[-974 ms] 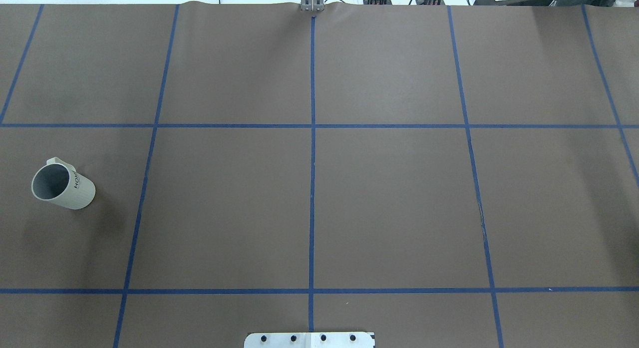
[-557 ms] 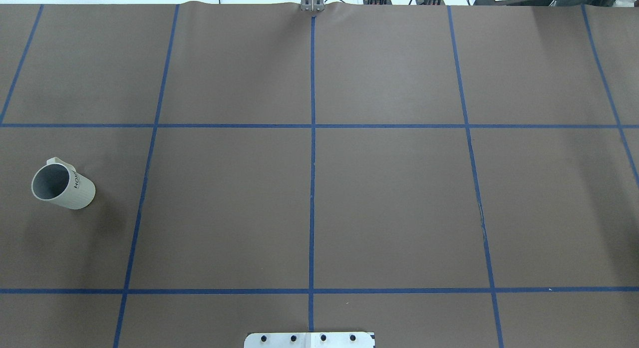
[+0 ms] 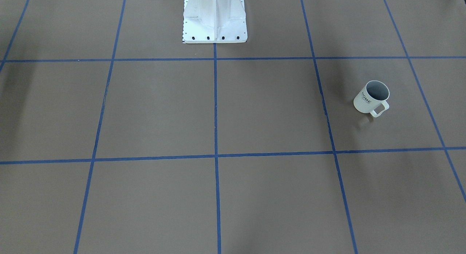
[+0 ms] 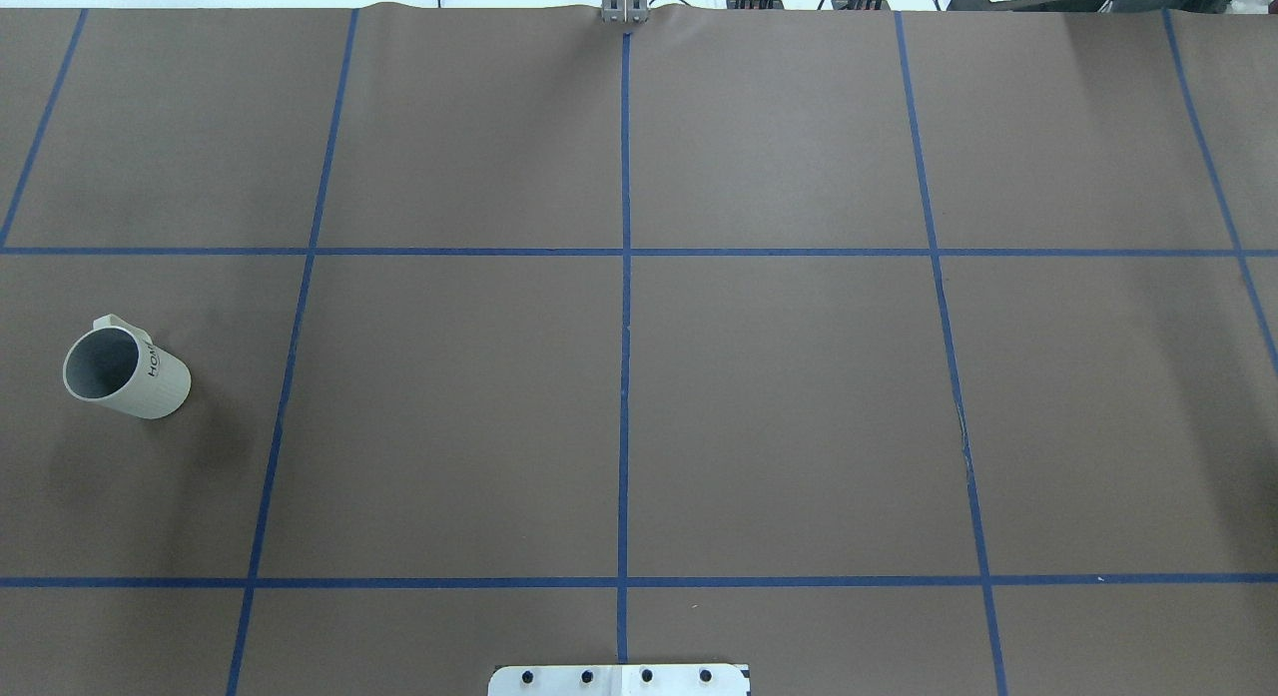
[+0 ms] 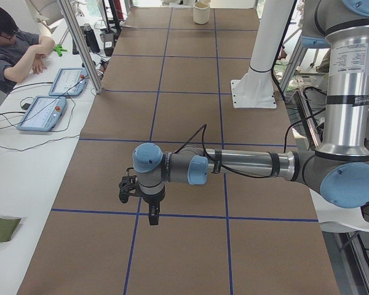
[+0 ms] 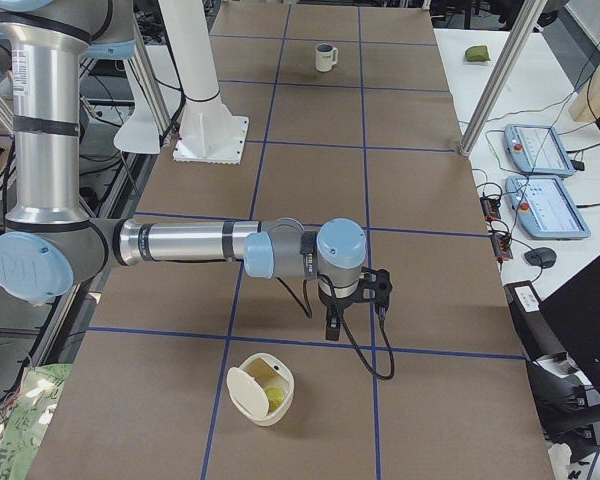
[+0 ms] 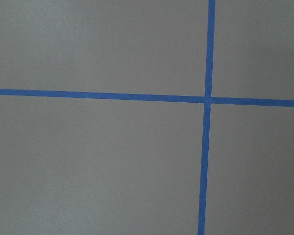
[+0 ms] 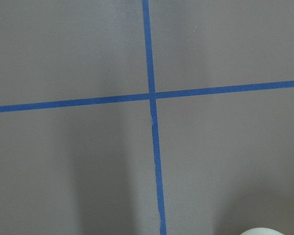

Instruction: Left arm hands cup to right arm to dump lemon

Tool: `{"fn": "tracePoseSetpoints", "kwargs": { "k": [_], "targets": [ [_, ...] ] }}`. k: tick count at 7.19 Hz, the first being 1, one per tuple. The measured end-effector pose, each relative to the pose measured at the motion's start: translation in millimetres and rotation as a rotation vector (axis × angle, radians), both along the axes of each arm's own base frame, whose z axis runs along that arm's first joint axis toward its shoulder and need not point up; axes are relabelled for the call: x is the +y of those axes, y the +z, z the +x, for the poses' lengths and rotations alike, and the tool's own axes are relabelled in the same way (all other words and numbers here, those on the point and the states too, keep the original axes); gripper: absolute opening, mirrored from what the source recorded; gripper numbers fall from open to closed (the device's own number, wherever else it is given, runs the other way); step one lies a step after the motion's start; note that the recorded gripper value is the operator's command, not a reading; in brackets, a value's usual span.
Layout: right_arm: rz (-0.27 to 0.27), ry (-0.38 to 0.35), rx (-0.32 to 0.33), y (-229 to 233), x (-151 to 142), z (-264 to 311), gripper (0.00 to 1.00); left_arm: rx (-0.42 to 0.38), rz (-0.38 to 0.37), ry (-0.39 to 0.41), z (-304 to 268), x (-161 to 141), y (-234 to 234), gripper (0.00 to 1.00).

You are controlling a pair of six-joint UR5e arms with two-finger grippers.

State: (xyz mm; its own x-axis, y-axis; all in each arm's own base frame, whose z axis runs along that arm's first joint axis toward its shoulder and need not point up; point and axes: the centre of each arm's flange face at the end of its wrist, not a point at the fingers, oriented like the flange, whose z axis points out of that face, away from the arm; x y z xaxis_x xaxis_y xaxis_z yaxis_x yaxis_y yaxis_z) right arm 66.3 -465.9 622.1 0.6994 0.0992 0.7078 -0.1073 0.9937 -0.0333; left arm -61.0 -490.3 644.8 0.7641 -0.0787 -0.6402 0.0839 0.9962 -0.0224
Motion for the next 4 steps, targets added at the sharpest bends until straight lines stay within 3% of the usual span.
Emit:
{"fn": "tracePoseSetpoints", "kwargs": {
  "k": [4],
  "targets": [
    [0.004,0.000,0.000,-2.0,-2.0,0.0,1.00,0.000,-0.006,-0.007,0.0,0.4,0.5,1.00]
  ]
}}
